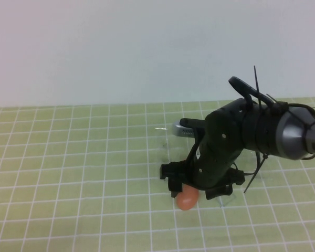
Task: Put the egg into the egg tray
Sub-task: Pick up the egg
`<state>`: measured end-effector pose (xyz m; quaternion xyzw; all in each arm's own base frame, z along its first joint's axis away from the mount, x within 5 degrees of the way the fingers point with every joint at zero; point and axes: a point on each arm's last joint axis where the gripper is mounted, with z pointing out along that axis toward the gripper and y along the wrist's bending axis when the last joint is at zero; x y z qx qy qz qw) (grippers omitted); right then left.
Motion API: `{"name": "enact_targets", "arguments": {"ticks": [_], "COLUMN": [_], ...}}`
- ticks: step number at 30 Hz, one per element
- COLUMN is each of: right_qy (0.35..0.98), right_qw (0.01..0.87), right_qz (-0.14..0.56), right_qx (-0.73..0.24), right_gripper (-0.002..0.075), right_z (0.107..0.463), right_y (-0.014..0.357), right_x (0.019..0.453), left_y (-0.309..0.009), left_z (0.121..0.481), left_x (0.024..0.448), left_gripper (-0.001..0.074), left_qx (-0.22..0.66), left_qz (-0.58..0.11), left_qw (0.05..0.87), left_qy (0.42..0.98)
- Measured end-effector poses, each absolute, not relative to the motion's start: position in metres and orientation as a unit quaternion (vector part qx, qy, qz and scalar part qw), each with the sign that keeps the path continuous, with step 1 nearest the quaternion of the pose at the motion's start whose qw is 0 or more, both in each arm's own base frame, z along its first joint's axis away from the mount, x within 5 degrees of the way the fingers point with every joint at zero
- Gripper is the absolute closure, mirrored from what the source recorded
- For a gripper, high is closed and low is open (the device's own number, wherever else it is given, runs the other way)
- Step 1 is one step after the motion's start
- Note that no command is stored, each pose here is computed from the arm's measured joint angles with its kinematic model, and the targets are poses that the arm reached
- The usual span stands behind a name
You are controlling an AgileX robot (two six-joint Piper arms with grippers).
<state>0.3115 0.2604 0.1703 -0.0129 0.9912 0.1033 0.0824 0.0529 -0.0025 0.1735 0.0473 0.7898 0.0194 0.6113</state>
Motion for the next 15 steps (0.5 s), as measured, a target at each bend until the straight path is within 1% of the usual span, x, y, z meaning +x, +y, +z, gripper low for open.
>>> {"name": "enact_targets", "arguments": {"ticks": [10, 15], "right_qy": [0.992, 0.993], "right_qw": [0.086, 0.079], "right_qz": [0.085, 0.074], "right_qx": [-0.023, -0.035], "right_gripper": [0.0138, 0.0177], "right_z": [0.158, 0.156], "right_y": [0.268, 0.268], "right_x": [0.324, 0.325], "left_y": [-0.002, -0.002], "left_z": [0.174, 0.174], "left_x": [0.053, 0.053], "left_gripper": [0.0735, 0.0735], "left_qx": [0.047, 0.047], "left_qz": [0.019, 0.019], "left_qw": [0.611, 0.611], "left_qy": [0.79, 0.79]}}
